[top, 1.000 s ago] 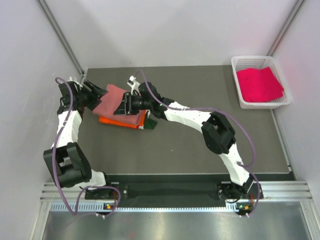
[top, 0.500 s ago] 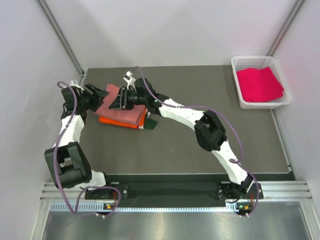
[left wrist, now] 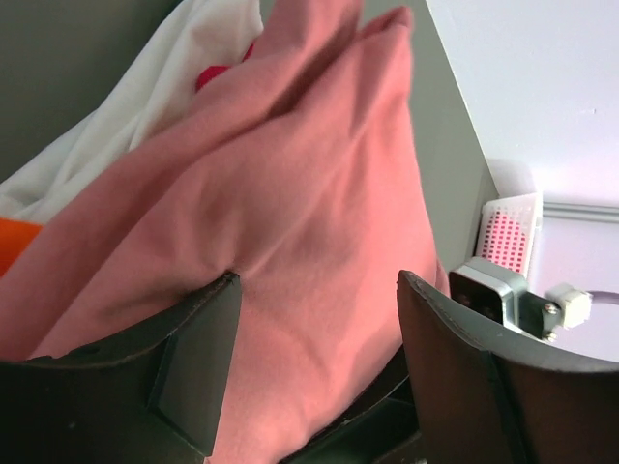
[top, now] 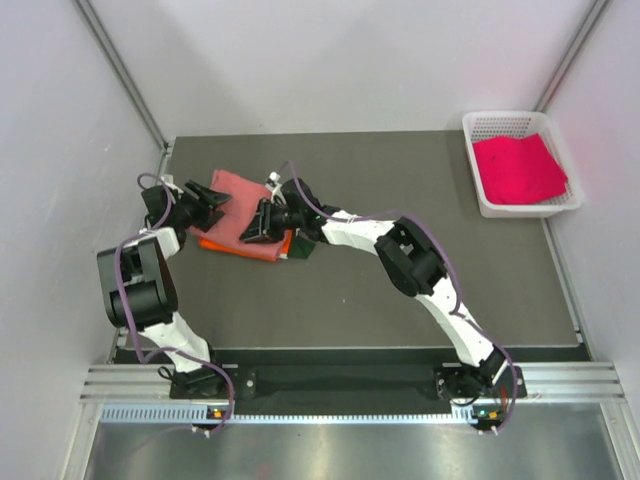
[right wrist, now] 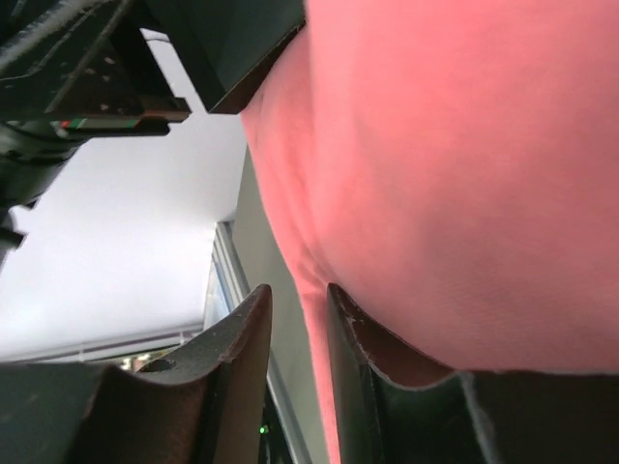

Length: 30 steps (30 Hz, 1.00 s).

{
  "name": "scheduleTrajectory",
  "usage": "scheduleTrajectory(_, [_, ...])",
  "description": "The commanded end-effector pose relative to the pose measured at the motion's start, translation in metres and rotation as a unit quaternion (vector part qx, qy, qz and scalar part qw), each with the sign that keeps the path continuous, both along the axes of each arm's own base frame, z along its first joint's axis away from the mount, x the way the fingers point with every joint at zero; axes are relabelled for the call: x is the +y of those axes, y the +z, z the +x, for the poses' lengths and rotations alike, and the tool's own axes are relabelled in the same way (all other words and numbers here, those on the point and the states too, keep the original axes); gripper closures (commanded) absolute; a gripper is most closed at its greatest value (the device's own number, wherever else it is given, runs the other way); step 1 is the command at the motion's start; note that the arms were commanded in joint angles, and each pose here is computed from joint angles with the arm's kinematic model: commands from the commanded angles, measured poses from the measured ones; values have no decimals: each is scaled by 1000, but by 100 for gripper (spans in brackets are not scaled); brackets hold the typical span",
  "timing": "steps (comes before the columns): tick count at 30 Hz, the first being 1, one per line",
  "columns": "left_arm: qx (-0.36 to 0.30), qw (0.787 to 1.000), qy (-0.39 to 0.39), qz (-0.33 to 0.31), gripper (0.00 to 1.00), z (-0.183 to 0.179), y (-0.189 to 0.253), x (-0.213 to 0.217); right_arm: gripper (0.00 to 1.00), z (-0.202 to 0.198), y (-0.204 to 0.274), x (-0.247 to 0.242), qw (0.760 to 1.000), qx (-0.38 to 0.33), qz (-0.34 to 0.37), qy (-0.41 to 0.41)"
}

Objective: Fold and stack the t-shirts
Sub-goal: Neatly place the folded tshirt to the corner, then reset both grippers

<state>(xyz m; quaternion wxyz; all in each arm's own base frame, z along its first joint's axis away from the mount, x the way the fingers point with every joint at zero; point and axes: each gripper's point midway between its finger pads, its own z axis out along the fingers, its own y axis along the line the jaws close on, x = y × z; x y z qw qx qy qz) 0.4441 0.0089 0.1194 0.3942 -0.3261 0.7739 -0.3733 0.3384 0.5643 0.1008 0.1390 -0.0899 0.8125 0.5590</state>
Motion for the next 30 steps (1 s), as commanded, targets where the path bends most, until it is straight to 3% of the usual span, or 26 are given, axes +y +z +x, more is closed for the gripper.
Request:
scheduleTrajectory(1, [-26, 1000, -9, 6, 30, 14, -9, 1, 69, 32, 7, -33, 999, 16, 10, -30])
scheduleTrajectory(8, [-20, 999, 2, 32, 30, 17, -6, 9, 65, 59, 35, -91, 998, -28, -24, -56])
scheduleTrajectory(15, [-64, 993, 2, 98, 27, 17, 61, 1, 52, 64, 101, -160, 990, -108, -37, -77])
scheduleTrajectory(21, [-103, 980, -12, 172, 25, 0, 119, -34, 47, 51, 140, -246, 971, -187, -74, -129])
scheduleTrajectory(30, [-146, 966, -91, 193, 25, -47, 152, -139, 47, 15, 122, -349, 925, -256, -167, -225])
